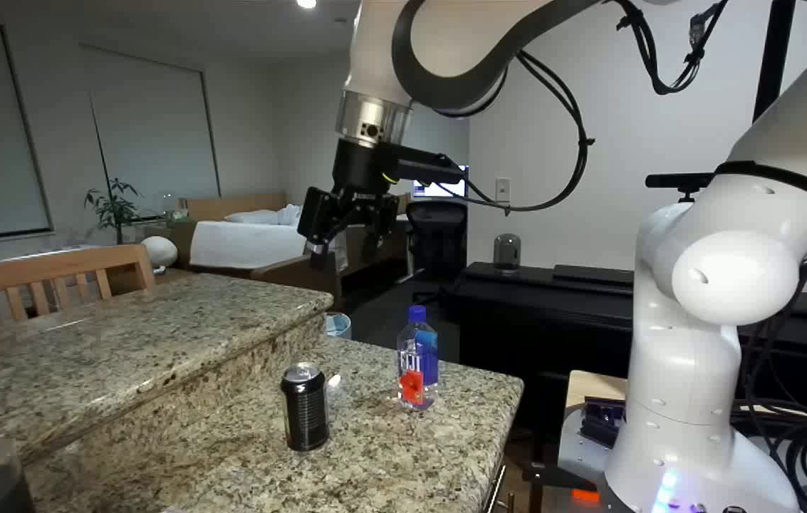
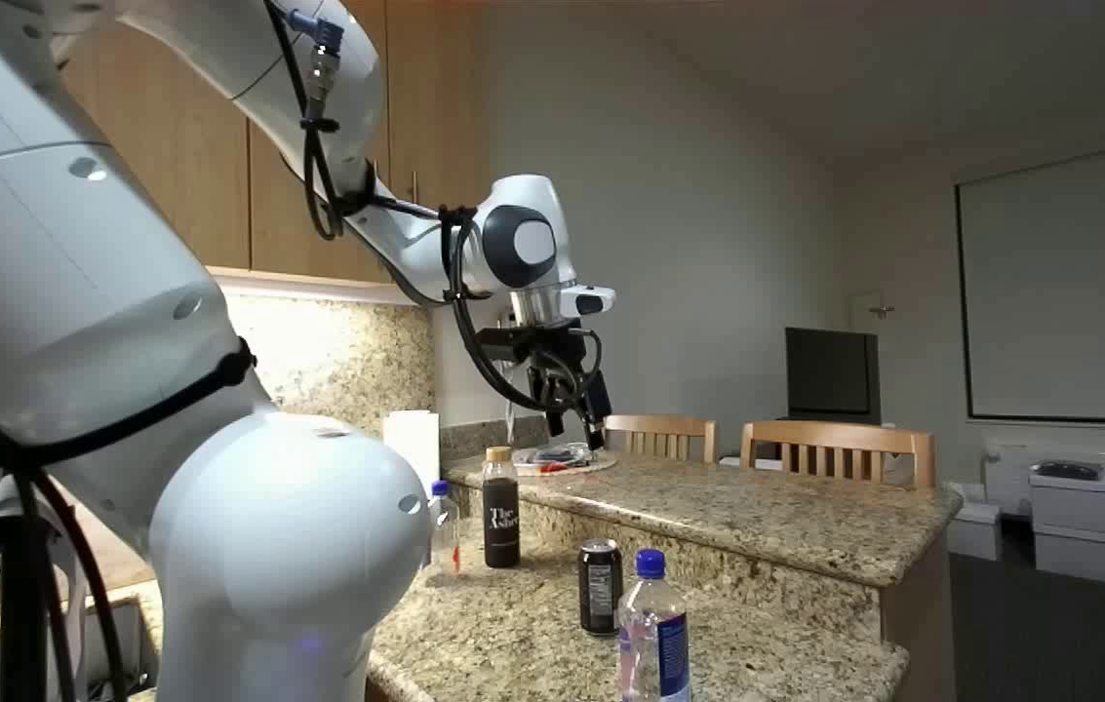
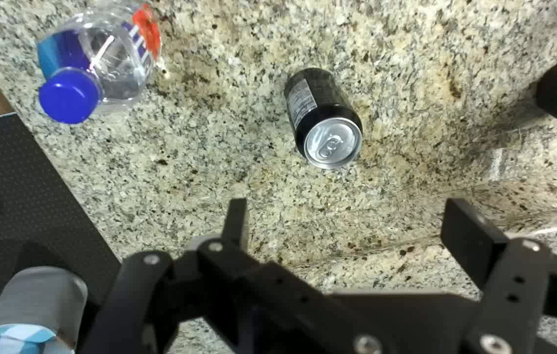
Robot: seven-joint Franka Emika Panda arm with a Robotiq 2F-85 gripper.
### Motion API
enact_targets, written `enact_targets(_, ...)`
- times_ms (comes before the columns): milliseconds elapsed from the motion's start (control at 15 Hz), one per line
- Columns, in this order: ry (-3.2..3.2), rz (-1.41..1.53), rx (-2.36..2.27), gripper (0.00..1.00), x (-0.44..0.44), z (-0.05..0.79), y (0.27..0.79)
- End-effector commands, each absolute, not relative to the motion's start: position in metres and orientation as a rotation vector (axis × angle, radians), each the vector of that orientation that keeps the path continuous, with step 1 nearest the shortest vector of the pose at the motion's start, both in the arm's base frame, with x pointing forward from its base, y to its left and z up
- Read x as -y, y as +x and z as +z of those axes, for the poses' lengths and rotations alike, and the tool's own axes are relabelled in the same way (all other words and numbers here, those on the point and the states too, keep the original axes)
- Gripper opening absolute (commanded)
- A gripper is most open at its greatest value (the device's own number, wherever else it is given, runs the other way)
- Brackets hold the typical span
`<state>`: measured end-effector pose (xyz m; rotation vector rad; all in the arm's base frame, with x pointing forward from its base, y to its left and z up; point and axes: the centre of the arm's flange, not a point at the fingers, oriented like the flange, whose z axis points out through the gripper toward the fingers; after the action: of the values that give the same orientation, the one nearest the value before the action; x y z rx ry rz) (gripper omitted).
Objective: Put the black can on the upper counter.
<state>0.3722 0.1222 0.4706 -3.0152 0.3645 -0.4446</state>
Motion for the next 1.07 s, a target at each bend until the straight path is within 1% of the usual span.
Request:
enact_targets(0, -3.015, -0.445, -0.365, 1.00, -0.122, 0.471, 0.372)
enact_targets(667, -3.022, -0.456, -0.385, 1.00, -0.123, 0.469, 0.372)
enact_targets(733, -3.025, -0.479, -0.388, 1.00, -0.137, 0.439, 0.383)
enact_targets(1000, -3.028, -0.535, -0.373, 1.00, -0.148, 0.405, 0.391)
